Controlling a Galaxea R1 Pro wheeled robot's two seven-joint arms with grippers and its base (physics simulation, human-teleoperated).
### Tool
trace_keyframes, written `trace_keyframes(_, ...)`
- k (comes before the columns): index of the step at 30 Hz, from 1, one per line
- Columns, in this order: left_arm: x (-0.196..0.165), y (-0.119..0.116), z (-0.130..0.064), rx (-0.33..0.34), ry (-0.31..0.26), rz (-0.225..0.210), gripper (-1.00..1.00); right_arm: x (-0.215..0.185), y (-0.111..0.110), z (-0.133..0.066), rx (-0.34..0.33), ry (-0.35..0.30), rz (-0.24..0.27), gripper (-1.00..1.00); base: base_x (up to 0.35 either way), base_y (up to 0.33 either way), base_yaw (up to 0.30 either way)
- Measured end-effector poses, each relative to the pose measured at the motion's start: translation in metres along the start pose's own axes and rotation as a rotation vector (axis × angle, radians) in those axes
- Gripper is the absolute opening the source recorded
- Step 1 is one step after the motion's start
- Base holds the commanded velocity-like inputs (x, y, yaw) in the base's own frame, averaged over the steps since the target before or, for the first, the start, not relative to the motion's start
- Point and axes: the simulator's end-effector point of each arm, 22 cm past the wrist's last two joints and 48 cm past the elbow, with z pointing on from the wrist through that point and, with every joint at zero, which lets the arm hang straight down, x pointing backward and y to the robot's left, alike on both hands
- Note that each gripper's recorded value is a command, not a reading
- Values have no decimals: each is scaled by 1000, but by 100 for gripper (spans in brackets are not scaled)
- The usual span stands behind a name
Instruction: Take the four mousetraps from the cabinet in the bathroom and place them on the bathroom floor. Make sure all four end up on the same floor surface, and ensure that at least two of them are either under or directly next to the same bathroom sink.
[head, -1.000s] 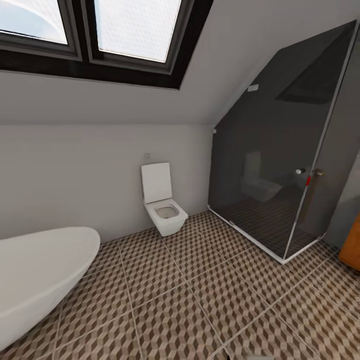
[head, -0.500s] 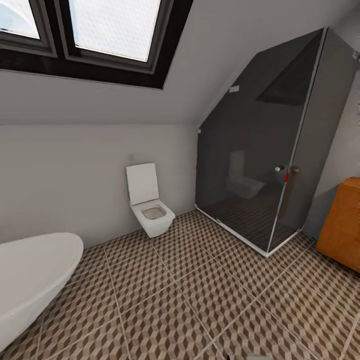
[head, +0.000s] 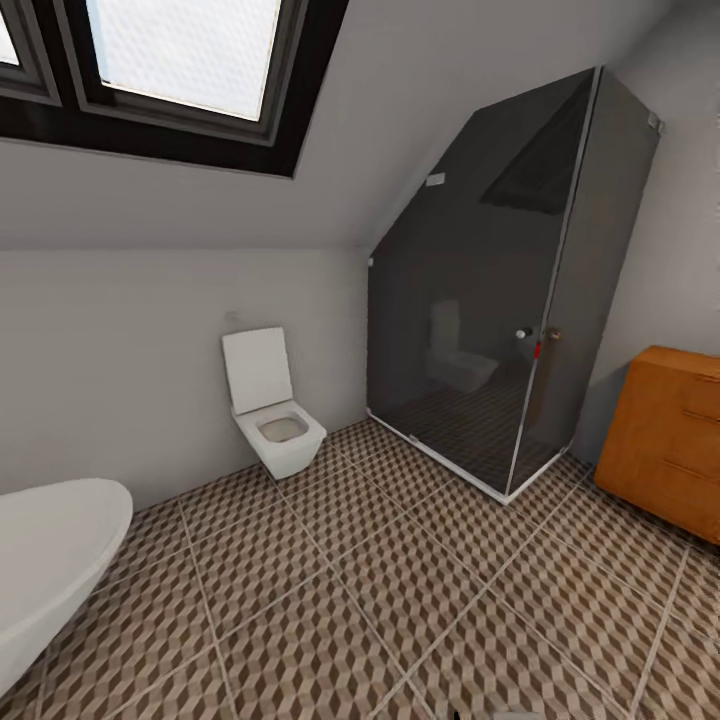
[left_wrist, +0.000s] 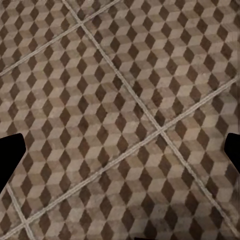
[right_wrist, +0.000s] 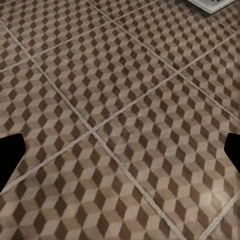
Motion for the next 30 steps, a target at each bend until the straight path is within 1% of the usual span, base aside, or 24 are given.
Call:
trace_keyframes(18, 0, 0, 0, 0, 0, 0, 100, 0, 0, 0, 0, -1, -1, 100, 0, 0, -15)
trace_keyframes(22, -1, 0, 0, 1, -2, 0, 100, -1, 0, 0, 0, -3, -1, 100, 0, 0, -177)
trace_keyframes(30, -3, 0, 0, 0, -8, -1, 100, -4, 0, 0, 0, -9, 0, 100, 0, 0, -245)
